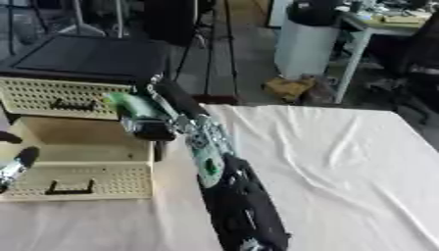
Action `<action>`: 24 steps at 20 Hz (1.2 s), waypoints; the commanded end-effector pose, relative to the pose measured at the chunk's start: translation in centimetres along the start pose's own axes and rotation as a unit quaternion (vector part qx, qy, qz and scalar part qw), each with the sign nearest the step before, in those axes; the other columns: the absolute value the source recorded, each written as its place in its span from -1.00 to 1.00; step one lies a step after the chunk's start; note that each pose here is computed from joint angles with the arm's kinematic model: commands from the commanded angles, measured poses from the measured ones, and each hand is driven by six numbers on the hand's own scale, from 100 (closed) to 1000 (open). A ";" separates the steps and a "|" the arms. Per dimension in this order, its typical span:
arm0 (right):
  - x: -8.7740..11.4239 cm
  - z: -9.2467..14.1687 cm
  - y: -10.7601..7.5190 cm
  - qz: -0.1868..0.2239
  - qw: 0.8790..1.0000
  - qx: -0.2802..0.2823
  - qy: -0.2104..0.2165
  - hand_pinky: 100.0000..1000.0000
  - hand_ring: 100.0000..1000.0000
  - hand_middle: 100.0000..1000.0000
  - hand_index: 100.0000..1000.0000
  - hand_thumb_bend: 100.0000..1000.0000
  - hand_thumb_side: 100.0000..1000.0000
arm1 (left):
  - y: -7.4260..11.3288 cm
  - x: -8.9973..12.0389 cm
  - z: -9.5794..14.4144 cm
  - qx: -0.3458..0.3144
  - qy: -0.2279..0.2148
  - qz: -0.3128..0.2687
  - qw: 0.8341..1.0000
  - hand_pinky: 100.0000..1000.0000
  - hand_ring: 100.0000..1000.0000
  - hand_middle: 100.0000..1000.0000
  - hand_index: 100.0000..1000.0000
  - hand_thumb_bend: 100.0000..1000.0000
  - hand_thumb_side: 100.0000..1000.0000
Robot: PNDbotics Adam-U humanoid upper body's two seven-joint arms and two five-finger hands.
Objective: Pick up objects from table and place into drawer.
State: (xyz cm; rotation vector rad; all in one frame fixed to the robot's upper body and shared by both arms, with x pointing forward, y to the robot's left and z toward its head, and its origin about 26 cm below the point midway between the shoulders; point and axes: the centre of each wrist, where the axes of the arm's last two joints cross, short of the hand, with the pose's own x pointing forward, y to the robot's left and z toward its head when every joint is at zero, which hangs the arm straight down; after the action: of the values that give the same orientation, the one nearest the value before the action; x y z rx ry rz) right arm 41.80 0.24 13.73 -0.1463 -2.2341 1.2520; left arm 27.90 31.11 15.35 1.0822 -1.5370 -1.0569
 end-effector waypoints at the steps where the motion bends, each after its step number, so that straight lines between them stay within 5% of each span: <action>1: 1.6 -0.9 0.8 0.007 1.000 0.005 -0.021 -0.88 -0.33 -0.76 -0.53 -1.00 -0.49 | 0.7 0.4 -0.2 0.011 -0.011 -0.001 1.000 -1.00 -1.00 -1.00 0.40 -0.24 1.00; 7: 2.8 -0.7 3.0 0.027 1.000 -0.005 -0.009 -0.88 -0.31 -0.74 -0.51 -1.00 -0.48 | 0.6 0.5 -0.3 0.012 -0.016 0.003 1.000 -1.00 -1.00 -1.00 0.40 -0.24 1.00; 15: 3.6 -0.8 3.0 0.075 0.996 -0.041 -0.021 -0.82 -0.19 -0.57 -0.45 -1.00 -0.45 | 0.7 0.6 -0.4 0.013 -0.017 0.004 1.000 -1.00 -1.00 -1.00 0.40 -0.24 1.00; 20: 3.9 -0.9 3.0 0.120 0.991 -0.043 -0.034 -0.71 -0.07 -0.33 -0.32 -1.00 -0.92 | 0.7 0.6 -0.3 0.014 -0.018 0.004 1.000 -1.00 -1.00 -1.00 0.40 -0.24 1.00; 24: 4.5 -0.9 4.0 0.166 0.985 -0.022 -0.034 -0.72 -0.10 -0.29 -0.27 -1.00 -1.00 | 0.7 0.9 -0.4 0.013 -0.023 0.007 1.000 -1.00 -1.00 -1.00 0.40 -0.24 1.00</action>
State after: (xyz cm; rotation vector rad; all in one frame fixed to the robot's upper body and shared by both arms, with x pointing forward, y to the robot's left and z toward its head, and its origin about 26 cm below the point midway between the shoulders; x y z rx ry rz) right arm 38.18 4.06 11.51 -0.4744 -2.3236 1.3896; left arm 28.06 30.58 15.32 1.0559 -1.5633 -1.0542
